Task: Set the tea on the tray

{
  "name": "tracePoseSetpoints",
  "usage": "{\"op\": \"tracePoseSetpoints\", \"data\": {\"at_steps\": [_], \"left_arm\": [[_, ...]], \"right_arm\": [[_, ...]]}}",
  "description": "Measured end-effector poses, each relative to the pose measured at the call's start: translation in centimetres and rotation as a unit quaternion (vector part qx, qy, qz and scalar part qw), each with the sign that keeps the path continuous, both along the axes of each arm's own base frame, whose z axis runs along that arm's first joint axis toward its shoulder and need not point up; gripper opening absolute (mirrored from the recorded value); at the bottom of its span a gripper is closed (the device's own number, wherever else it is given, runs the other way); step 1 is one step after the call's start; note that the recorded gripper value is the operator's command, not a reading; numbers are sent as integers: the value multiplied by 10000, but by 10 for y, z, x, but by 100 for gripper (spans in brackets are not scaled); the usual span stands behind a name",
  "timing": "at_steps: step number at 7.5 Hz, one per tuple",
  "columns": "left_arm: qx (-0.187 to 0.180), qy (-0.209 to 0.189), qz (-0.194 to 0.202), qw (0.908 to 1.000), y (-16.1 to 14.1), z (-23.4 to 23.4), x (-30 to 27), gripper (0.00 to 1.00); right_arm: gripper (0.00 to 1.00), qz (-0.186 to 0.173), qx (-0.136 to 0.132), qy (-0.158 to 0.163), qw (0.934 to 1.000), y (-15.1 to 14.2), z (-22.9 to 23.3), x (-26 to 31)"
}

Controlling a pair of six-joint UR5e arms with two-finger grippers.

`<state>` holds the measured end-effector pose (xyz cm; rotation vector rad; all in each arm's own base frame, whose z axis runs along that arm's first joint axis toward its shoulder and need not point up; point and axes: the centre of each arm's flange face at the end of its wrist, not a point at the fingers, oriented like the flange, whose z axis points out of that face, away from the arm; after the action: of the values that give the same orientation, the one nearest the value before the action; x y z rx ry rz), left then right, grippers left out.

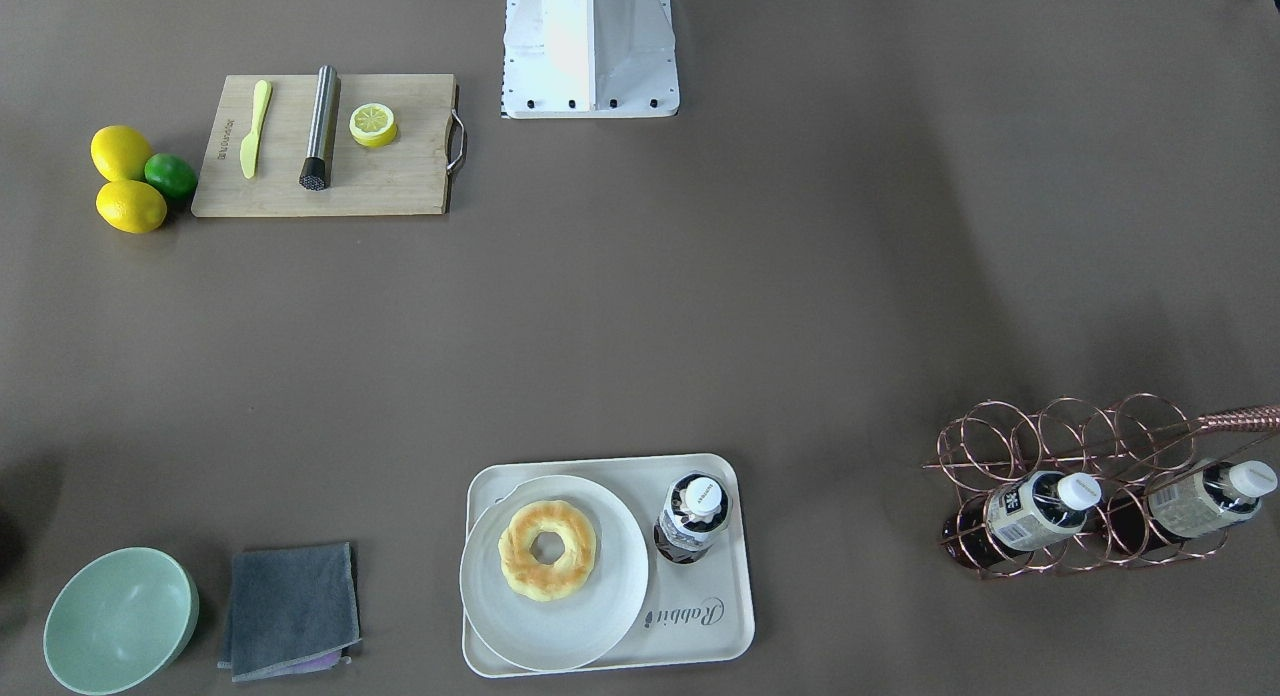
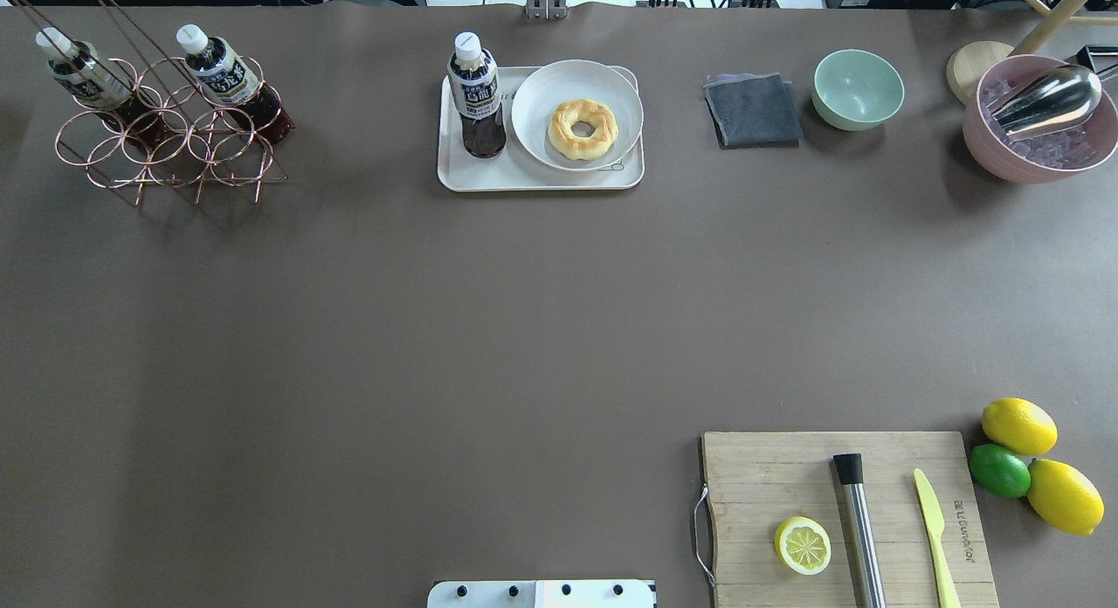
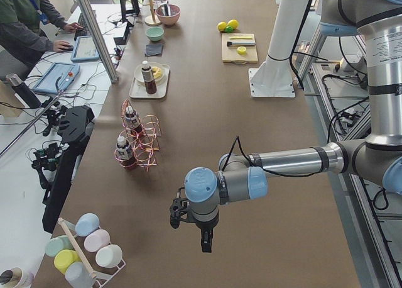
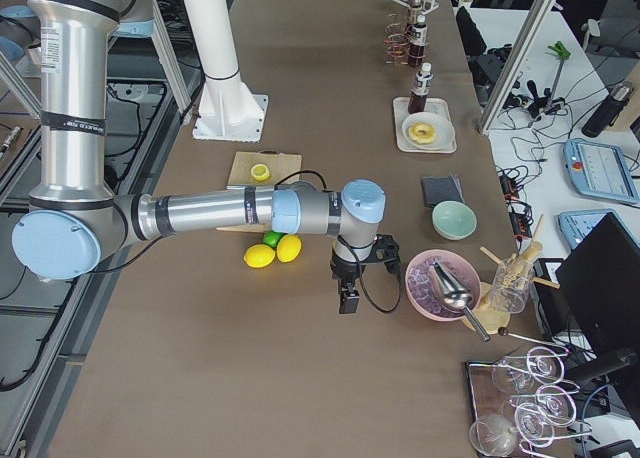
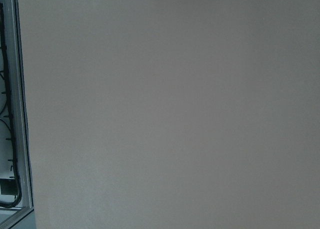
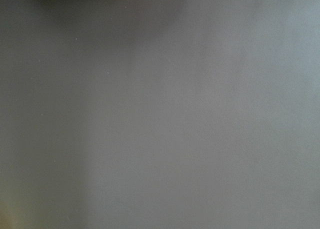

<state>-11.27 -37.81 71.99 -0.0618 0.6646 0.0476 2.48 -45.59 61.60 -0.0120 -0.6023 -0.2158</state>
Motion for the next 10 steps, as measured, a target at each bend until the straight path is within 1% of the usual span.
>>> {"op": "tracePoseSetpoints", "data": {"at_steps": [7,8,9,10], "left_arm": [[31,38,-10,10000,-2,-4,1,98],[53,188,-73,9998,-6,-9,3,98],[92,493,-159,9986,-11,-16,7,98],[162,740,-157,9970,-21,-25,16,98]], "right_arm": [[100,-38,12,-1,10000,-2,-1,-3],[100,-39,17,-2,10000,-2,-1,-3],[100,-39,22,-3,10000,-2,-2,-3],[100,-39,26,-3,10000,-2,-2,-3]]}}
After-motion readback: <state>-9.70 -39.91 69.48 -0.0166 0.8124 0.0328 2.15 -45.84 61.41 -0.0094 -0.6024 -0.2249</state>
